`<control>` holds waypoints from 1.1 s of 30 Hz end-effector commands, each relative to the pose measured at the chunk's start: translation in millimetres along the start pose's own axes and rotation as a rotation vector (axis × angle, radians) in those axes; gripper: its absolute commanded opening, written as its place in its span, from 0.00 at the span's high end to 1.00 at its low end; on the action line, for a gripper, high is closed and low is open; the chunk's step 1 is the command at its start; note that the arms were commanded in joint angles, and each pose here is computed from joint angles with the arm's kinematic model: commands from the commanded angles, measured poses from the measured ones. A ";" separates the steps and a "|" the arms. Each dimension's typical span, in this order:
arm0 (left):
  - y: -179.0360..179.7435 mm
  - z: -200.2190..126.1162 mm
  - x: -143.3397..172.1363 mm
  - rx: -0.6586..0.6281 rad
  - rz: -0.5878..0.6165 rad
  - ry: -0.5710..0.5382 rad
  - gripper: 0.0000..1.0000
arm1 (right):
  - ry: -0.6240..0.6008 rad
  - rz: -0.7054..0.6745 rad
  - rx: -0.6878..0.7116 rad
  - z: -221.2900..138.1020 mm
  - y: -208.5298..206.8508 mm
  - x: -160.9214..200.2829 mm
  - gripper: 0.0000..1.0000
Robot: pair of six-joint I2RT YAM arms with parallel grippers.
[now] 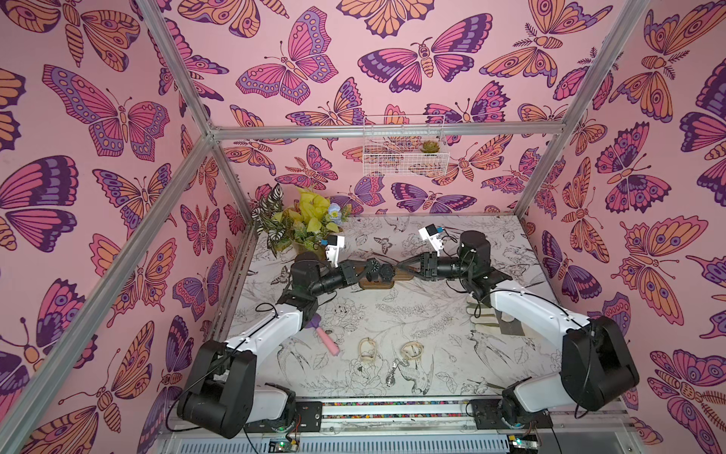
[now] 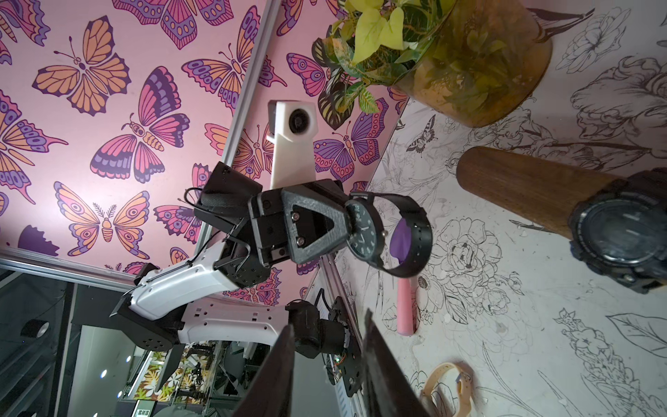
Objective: Place watch on stand
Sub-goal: Pick up the watch at the center of the board, then place the watch on the stand.
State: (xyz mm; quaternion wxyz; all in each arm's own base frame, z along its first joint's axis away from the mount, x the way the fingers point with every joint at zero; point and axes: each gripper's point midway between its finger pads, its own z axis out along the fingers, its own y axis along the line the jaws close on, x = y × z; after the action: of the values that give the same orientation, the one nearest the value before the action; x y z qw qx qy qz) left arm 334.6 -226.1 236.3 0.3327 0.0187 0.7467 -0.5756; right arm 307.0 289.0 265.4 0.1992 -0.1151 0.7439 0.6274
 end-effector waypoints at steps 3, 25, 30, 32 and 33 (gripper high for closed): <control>15.9 -18.7 -7.5 -0.007 -0.014 -0.024 1.00 | -0.001 -0.008 0.031 -6.9 -12.4 -5.2 0.66; 105.4 -69.7 -55.1 -0.121 -0.114 -0.207 1.00 | -0.050 0.138 0.217 -22.7 -110.7 -17.2 0.67; 121.5 -61.0 -56.1 -0.073 -0.165 -0.188 1.00 | -0.057 0.160 0.238 -26.8 -124.4 -17.4 0.67; 126.9 -58.9 -55.1 -0.064 -0.182 -0.185 1.00 | -0.059 0.166 0.241 -27.4 -128.1 -17.9 0.67; 129.7 -57.8 -53.8 -0.064 -0.187 -0.181 1.00 | -0.058 0.171 0.243 -27.2 -130.0 -17.7 0.67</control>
State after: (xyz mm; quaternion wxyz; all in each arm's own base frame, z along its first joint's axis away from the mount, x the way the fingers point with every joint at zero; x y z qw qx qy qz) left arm 401.3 -110.2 145.4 0.3288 -0.1424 0.7484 -0.5582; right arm 365.3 238.9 163.3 0.1694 -0.0038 0.8147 0.5546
